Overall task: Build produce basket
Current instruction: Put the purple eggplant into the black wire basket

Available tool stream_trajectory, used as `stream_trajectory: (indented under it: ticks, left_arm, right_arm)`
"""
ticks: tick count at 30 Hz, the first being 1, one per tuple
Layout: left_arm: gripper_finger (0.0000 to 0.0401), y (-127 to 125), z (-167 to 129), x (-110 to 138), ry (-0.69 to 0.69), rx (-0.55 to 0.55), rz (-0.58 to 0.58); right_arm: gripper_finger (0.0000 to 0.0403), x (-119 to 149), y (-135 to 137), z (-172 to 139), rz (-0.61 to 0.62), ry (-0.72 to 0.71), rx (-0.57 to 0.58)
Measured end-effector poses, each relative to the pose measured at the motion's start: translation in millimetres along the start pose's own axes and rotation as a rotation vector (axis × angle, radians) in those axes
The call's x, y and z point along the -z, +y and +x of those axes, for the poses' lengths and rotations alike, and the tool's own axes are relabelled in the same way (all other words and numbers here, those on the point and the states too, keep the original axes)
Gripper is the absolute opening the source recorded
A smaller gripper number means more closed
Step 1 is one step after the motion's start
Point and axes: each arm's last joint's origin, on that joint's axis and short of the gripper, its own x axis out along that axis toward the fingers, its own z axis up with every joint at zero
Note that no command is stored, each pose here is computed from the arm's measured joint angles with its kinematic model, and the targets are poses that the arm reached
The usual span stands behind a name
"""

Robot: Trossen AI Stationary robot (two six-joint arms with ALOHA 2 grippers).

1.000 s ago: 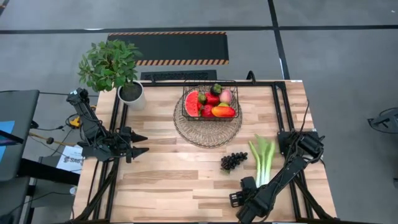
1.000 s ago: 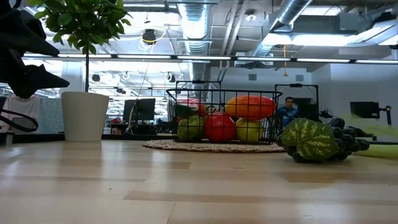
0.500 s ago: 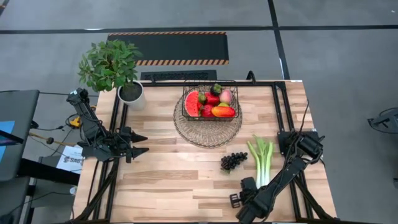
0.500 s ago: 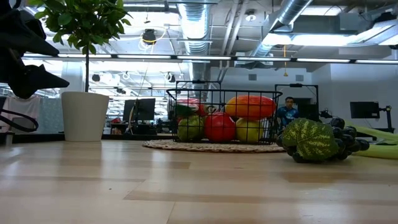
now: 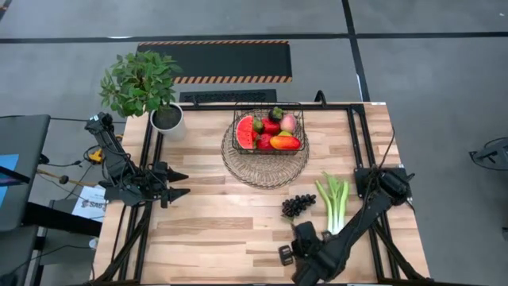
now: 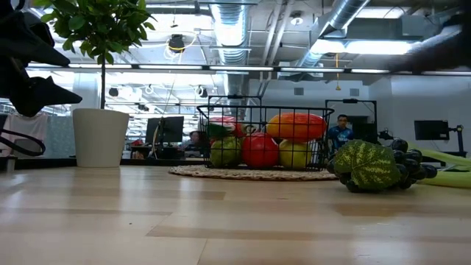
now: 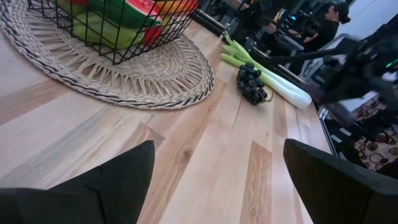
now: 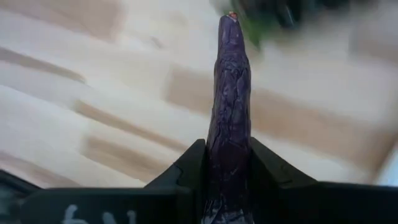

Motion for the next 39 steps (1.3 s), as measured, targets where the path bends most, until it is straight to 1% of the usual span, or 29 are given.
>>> stream_trajectory:
  ticks: [3,7,11,15,18,21,24,27,30,33,37,39]
  left_arm:
    - [0.0341,0,0,0,-0.001,0.000,0.000]
    - [0.0341,0,0,0,-0.003,-0.002,0.000]
    - [0.0341,0,0,0,-0.003,-0.002,0.001]
    - [0.0341,0,0,0,-0.003,-0.002,0.000]
    - [0.0341,0,0,0,0.000,0.000,0.000]
    - [0.0341,0,0,0,0.001,0.001,0.000]
    - [0.0341,0,0,0,0.002,0.000,0.002]
    - [0.0341,0,0,0,0.002,0.000,0.016]
    - [0.0341,0,0,0,0.002,0.000,0.025]
    - [0.0341,0,0,0,0.003,0.000,0.025]
    - [0.0341,0,0,0,0.006,0.002,0.026]
    - [0.0341,0,0,0,0.009,0.003,0.026]
  right_arm:
    - [0.0097,-24,15,-15,-0.049,-0.075,-0.018]
    - [0.0097,-67,33,-26,-0.127,-0.164,-0.006]
    - [0.0097,-123,49,-27,-0.196,-0.238,0.041]
    - [0.0097,-187,60,-21,-0.231,-0.272,0.083]
    - [0.0097,-237,62,-14,-0.238,-0.289,0.101]
    - [0.0098,-284,60,-7,-0.224,-0.309,0.114]
    - [0.0098,-328,51,-2,-0.189,-0.330,0.133]
    - [0.0098,-364,39,9,-0.147,-0.305,0.146]
    - [0.0098,-394,28,20,-0.109,-0.287,0.137]
    - [0.0098,-415,19,35,-0.089,-0.259,0.119]
    - [0.0098,-432,7,49,-0.039,-0.238,0.105]
    - [0.0098,-436,1,58,-0.027,-0.222,0.121]
